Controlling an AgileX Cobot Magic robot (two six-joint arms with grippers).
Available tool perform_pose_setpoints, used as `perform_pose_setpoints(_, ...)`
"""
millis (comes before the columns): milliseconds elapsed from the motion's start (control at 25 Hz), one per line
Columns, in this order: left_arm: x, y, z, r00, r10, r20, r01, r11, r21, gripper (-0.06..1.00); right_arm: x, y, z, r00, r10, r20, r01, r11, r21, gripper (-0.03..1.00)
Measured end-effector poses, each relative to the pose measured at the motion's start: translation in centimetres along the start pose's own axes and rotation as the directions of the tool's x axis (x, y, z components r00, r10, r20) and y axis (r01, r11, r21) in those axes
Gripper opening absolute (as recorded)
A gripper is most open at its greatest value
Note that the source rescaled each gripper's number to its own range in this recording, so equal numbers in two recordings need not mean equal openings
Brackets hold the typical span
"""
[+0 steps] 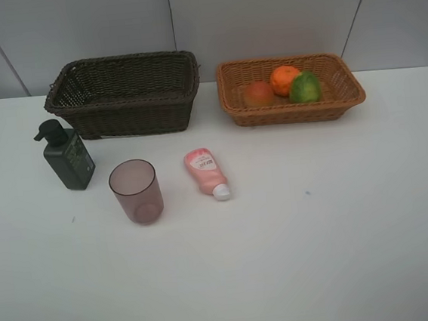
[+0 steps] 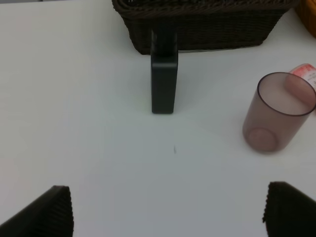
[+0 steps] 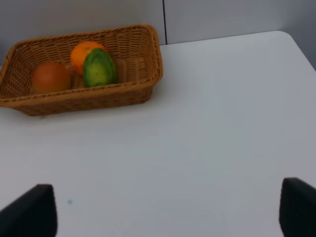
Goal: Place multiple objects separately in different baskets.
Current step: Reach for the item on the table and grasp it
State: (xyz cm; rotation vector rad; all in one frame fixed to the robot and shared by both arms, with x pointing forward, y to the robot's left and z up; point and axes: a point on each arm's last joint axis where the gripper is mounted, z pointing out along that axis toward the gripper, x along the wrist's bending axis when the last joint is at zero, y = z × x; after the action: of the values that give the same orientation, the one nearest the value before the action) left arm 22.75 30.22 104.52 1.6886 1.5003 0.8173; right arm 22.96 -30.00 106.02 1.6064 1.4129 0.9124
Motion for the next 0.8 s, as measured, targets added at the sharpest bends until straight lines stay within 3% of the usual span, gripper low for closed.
perform_pose_setpoints(800,0.0,0.0,0.0,1.0,0.0,0.0,0.0,1.0,0.0,0.99,-0.01,-0.01,-0.02,1.0,0.0,0.001,0.0,1.0,-0.001,1.0)
